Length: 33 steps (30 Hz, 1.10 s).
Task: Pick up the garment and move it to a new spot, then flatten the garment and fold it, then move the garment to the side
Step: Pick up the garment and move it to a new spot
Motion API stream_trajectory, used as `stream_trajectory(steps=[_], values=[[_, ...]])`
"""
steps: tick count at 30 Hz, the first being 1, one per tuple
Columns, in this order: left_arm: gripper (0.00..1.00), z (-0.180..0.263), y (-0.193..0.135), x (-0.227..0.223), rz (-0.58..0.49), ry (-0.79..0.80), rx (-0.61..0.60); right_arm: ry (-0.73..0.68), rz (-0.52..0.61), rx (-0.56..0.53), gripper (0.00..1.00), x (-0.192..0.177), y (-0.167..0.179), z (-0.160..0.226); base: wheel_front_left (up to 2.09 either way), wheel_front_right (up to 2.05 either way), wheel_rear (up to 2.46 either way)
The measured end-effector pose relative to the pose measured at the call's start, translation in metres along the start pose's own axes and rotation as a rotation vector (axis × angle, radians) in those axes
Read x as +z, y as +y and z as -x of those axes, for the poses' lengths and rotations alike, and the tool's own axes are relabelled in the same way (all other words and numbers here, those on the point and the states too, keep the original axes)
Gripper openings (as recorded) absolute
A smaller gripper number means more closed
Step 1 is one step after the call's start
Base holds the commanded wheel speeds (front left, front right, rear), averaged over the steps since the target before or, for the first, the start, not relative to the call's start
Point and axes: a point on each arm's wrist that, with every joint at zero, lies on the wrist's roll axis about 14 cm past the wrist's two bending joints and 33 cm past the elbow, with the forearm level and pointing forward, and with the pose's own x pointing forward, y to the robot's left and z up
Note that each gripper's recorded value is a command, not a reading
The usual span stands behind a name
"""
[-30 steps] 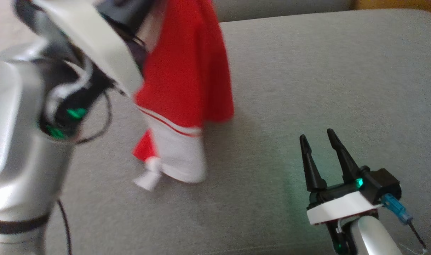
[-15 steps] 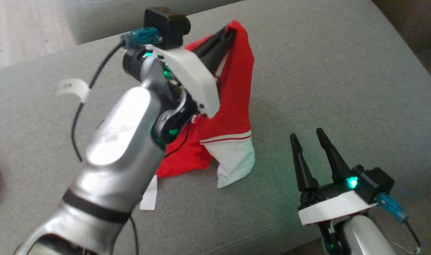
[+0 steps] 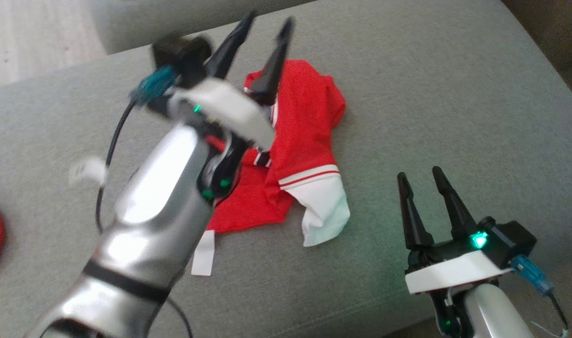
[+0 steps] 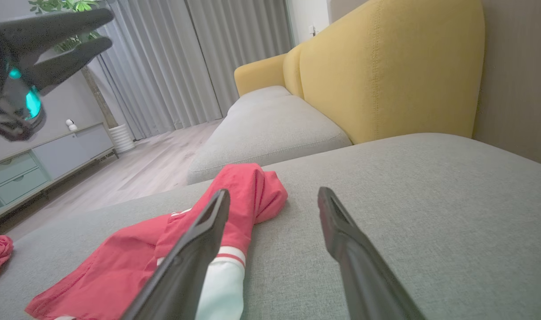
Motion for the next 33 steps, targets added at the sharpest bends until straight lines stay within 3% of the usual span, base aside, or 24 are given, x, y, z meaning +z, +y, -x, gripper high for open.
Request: stream_trajectory(steps=[8,18,25,33], values=[[1.00,0.108,0.081,-0.034,-0.025,0.027,0.370,0.002,0.019,0.021,1.00,-0.002,0.005,0.000,0.00,0.00,0.00],[1.00,0.248,0.098,-0.050,-0.097,0.074,0.712,0.031,0.066,0.079,1.00,-0.013,0.020,0.005,0.00,0.00,0.00],[1.00,0.310,0.099,-0.060,-0.120,0.115,0.838,0.030,0.071,0.108,1.00,-0.012,0.028,0.006,0.00,0.00,0.00],[1.00,0.334,0.100,-0.059,-0.114,0.101,0.903,0.026,0.078,0.142,1.00,-0.012,0.038,0.005,0.00,0.00,0.00]])
